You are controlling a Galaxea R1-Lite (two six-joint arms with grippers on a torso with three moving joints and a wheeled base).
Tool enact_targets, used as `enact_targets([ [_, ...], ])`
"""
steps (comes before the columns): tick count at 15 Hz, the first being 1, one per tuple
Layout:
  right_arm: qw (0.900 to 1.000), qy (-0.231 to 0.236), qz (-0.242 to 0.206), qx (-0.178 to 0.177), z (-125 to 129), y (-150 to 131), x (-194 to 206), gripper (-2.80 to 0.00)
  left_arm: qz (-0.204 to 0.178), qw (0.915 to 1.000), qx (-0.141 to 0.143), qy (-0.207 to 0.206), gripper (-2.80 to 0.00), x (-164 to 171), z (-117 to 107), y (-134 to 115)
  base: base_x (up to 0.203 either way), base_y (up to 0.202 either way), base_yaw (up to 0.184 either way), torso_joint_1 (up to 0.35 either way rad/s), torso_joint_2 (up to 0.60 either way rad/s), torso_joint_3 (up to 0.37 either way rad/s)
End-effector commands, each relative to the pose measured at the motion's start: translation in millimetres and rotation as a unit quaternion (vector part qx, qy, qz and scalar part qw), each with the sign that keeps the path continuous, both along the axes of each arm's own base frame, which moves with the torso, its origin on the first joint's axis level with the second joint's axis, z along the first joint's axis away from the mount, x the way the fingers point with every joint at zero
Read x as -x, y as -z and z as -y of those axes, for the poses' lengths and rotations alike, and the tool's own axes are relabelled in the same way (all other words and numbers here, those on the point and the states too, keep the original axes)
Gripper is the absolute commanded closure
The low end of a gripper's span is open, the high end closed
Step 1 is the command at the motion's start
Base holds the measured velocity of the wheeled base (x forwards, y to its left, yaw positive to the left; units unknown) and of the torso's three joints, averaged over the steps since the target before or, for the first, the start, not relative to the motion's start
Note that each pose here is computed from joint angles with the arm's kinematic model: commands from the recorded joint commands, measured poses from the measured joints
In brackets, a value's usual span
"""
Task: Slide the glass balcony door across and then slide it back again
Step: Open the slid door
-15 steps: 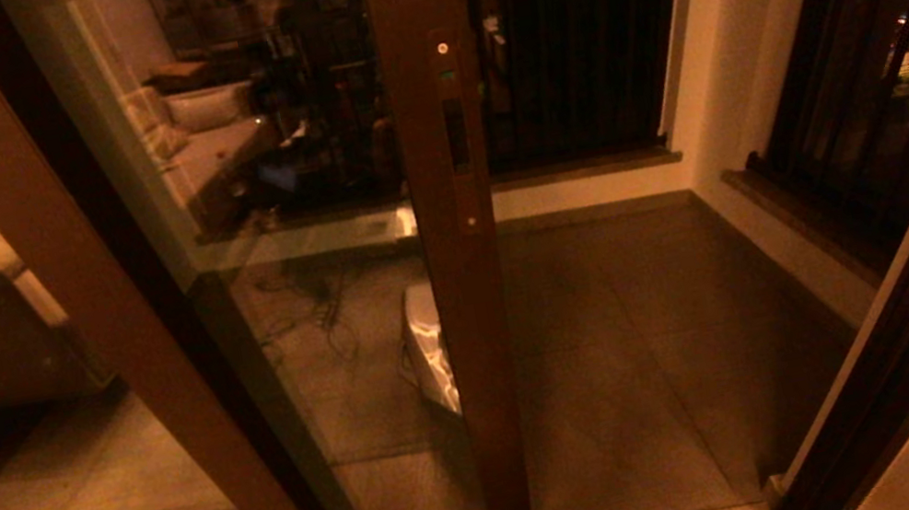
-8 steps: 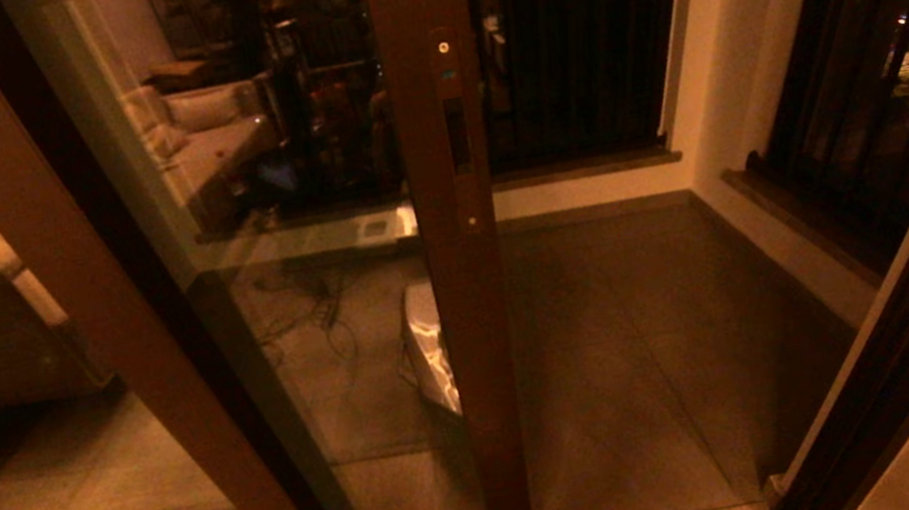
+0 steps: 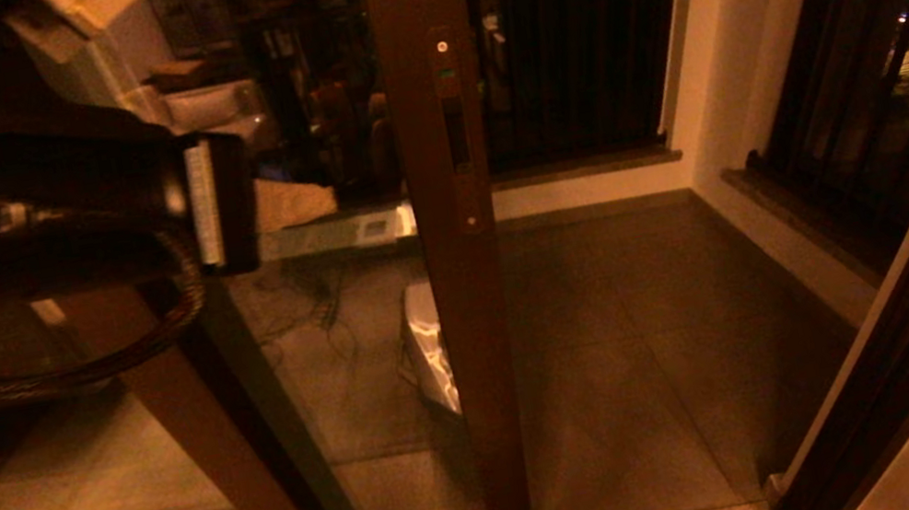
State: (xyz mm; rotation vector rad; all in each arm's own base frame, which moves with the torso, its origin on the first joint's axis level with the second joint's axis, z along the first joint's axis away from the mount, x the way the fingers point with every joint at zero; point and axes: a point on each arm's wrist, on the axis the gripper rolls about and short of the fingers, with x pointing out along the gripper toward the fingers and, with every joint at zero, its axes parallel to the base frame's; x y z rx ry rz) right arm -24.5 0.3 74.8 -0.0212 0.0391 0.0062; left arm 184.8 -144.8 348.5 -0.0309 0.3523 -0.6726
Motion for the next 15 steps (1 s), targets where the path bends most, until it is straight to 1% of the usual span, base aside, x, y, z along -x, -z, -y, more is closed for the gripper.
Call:
enact_targets([
  [1,1.0,-0.001,-0.001,0.001,0.0,0.3,-0.2,0.0,0.003,0.9998,-0.007,-0.016,0.0,-55.6,49.2,33.3,0.0,0.0,0.0,0.0,0.0,0.0],
  [3,1.0,0.001,-0.001,0.0,0.0,0.3,-0.2,0.0,0.043,0.9984,0.012,-0.036,0.0,-87.7,77.4,46.7,0.0,0.0,0.0,0.0,0.0,0.0],
  [5,1.0,0.001,-0.001,-0.001,0.0,0.3,-0.2,0.0,0.073,0.9961,0.033,-0.037,0.0,-101.6,95.1,40.2,0.0,0.0,0.0,0.0,0.0,0.0],
  [8,1.0,0.001,-0.001,-0.001,0.0,0.0,-0.1,0.0,0.097,0.9935,0.055,-0.025,0.0,-113.5,121.2,35.4,0.0,0.0,0.0,0.0,0.0,0.0],
  [12,1.0,0.001,0.0,-0.002,0.0,-0.1,-0.1,0.0,0.106,0.9924,0.063,-0.001,0.0,-111.7,146.2,35.6,0.0,0.0,0.0,0.0,0.0,0.0],
  [13,1.0,0.001,-0.001,-0.001,0.0,0.3,-0.2,0.0,0.108,0.9925,0.057,0.003,0.0,-113.4,152.1,39.2,0.0,0.0,0.0,0.0,0.0,0.0],
  [15,1.0,0.001,0.0,-0.001,0.0,-0.1,-0.1,0.0,0.122,0.9919,0.036,0.002,0.0,-124.2,166.0,50.8,0.0,0.0,0.0,0.0,0.0,0.0],
])
